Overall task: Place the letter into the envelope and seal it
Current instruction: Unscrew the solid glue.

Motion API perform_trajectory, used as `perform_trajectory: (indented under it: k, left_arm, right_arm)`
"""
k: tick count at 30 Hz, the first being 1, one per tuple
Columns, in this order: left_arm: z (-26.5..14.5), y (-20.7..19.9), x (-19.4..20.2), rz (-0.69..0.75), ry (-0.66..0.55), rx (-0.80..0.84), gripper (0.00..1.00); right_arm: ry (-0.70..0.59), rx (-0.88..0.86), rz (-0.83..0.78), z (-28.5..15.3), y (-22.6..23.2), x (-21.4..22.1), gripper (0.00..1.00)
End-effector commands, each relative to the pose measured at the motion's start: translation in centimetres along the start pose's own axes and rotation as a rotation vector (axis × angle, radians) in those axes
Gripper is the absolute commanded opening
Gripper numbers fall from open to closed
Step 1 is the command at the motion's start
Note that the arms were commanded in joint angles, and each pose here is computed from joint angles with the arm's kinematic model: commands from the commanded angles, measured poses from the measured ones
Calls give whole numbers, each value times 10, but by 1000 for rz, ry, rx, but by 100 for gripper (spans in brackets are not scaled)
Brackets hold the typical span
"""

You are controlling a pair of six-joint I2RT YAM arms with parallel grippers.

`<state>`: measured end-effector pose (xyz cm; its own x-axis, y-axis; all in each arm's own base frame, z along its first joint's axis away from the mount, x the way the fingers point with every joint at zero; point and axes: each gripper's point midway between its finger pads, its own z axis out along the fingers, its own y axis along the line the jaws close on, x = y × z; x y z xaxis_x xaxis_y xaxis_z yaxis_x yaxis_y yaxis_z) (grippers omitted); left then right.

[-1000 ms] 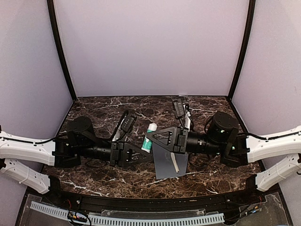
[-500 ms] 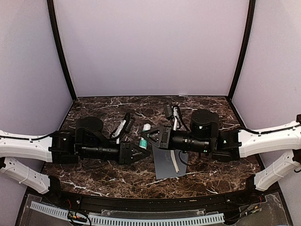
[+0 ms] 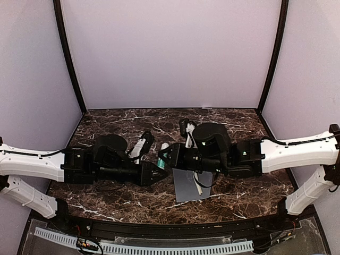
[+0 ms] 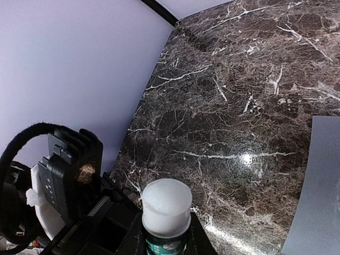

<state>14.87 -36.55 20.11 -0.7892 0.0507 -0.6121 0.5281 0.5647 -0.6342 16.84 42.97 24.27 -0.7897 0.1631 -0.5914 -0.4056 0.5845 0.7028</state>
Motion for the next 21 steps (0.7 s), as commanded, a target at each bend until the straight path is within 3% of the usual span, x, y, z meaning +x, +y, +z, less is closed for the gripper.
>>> perform_trajectory:
  k: [1, 6, 11, 16, 21]
  left_arm:
    - [-4, -2, -19, -21, -69, -3, 0]
    - [-12, -14, -20, -49, -90, 84, 0]
    - [-20, -25, -15, -50, -90, 178, 0]
    - [-32, -56, -13, 27, -79, 344, 0]
    - [-53, -95, -13, 100, -72, 562, 0]
  right_arm:
    - [14, -56, 0, -14, 18, 3, 8]
    - [-15, -172, -7, -37, 33, -5, 39]
    - [-32, -329, -63, -67, 53, -8, 64]
    - [-87, -438, -57, -93, 54, -16, 79]
    - [-108, -598, -48, -111, 60, -17, 85]
